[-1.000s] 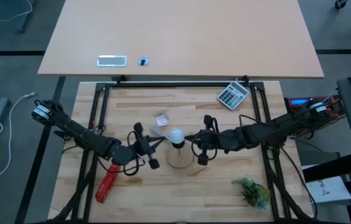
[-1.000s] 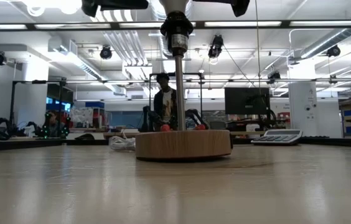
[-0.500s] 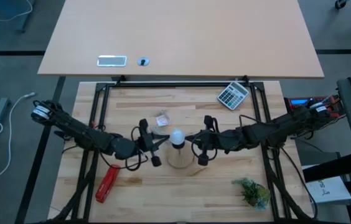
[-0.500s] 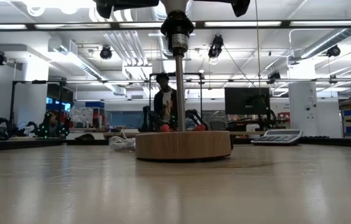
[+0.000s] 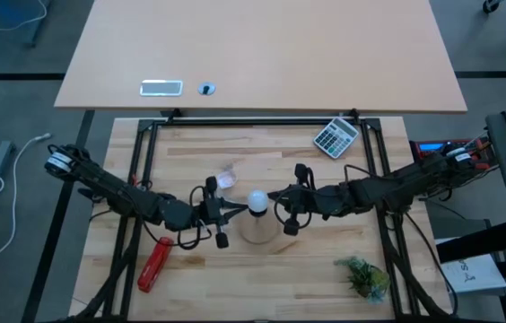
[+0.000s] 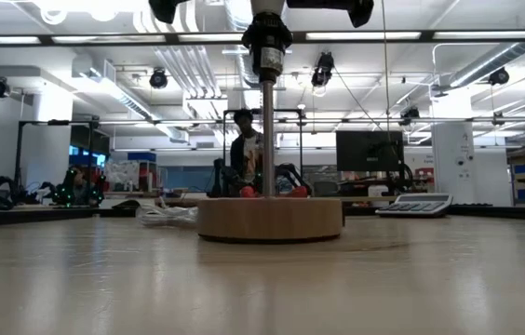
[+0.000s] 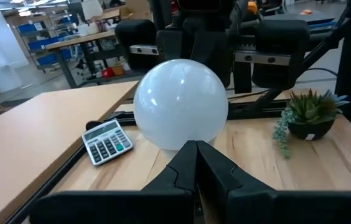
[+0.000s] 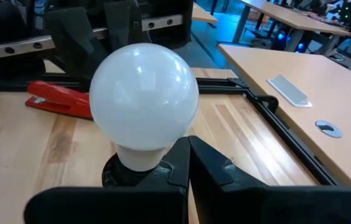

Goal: Screw lightbulb
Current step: Remove the lightbulb from the brown lamp

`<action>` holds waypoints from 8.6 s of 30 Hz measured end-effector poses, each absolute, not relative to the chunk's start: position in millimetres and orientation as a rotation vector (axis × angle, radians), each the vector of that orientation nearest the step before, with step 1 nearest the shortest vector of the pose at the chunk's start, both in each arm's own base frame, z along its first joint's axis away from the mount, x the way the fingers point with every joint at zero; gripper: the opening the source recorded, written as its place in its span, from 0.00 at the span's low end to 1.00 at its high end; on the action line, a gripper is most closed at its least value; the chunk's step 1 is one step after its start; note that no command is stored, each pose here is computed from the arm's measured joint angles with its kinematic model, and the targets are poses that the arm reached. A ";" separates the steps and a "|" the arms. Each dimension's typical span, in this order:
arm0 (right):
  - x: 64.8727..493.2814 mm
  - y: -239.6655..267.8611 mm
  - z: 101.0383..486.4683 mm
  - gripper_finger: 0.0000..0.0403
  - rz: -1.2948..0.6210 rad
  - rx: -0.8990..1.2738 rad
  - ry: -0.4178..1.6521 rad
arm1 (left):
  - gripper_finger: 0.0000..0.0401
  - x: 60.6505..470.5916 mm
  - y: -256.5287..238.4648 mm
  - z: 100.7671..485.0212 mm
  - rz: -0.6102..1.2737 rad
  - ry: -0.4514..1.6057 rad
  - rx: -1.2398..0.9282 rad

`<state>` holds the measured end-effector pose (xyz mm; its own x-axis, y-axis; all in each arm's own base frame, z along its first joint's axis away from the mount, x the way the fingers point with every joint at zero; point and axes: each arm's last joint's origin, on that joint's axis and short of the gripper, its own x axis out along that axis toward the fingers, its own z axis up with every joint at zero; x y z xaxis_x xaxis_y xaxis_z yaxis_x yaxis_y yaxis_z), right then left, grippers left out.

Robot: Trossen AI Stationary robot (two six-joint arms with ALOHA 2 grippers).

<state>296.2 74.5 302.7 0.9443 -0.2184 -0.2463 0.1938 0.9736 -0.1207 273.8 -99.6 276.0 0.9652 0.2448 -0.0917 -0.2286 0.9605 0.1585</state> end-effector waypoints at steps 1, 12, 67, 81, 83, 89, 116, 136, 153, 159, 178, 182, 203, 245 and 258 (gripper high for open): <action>296.2 74.5 302.8 0.00 -0.211 -0.095 0.261 | 0.00 273.7 -99.7 275.9 0.241 0.112 0.147; 294.5 75.1 302.9 0.00 -0.198 -0.098 0.273 | 0.00 269.8 -99.3 269.1 0.383 0.168 0.135; 289.4 84.1 303.1 0.00 -0.133 -0.060 0.290 | 0.00 280.7 -100.6 276.4 0.323 0.123 0.094; 290.6 81.0 301.7 0.00 -0.209 -0.086 0.288 | 0.00 283.4 -104.7 272.8 0.207 0.138 0.109; 290.5 80.9 301.5 0.00 -0.209 -0.091 0.291 | 0.00 283.2 -104.8 272.6 0.207 0.141 0.111; 290.3 81.0 301.2 0.00 -0.210 -0.094 0.294 | 0.00 278.7 -107.3 271.2 0.249 0.171 0.125; 290.9 77.2 302.4 0.00 -0.241 -0.098 0.287 | 0.00 282.9 -97.1 276.3 0.257 0.136 0.132; 281.8 70.1 306.1 0.00 -0.287 -0.086 0.324 | 0.00 273.8 -106.7 273.8 0.359 0.171 0.156; 279.1 83.0 310.8 0.00 -0.166 -0.034 0.286 | 0.00 279.6 -103.1 277.5 0.340 0.122 0.151; 285.2 82.1 306.7 0.00 -0.185 -0.048 0.284 | 0.00 281.3 -100.0 278.2 0.326 0.118 0.162; 287.3 77.3 305.9 0.00 -0.267 -0.109 0.279 | 0.00 280.0 -103.3 278.1 0.318 0.119 0.169; 284.1 76.8 307.7 0.00 -0.269 -0.101 0.284 | 0.00 276.7 -108.4 276.6 0.352 0.134 0.185; 279.6 87.2 313.1 0.00 -0.195 -0.064 0.250 | 0.00 288.1 -95.4 272.3 0.366 0.132 0.209; 274.2 94.9 316.6 0.00 -0.173 -0.103 0.238 | 0.00 279.7 -104.2 277.6 0.417 0.120 0.213; 290.6 93.8 300.7 0.00 -0.189 -0.128 0.274 | 0.00 283.1 -100.2 279.3 0.355 0.099 0.182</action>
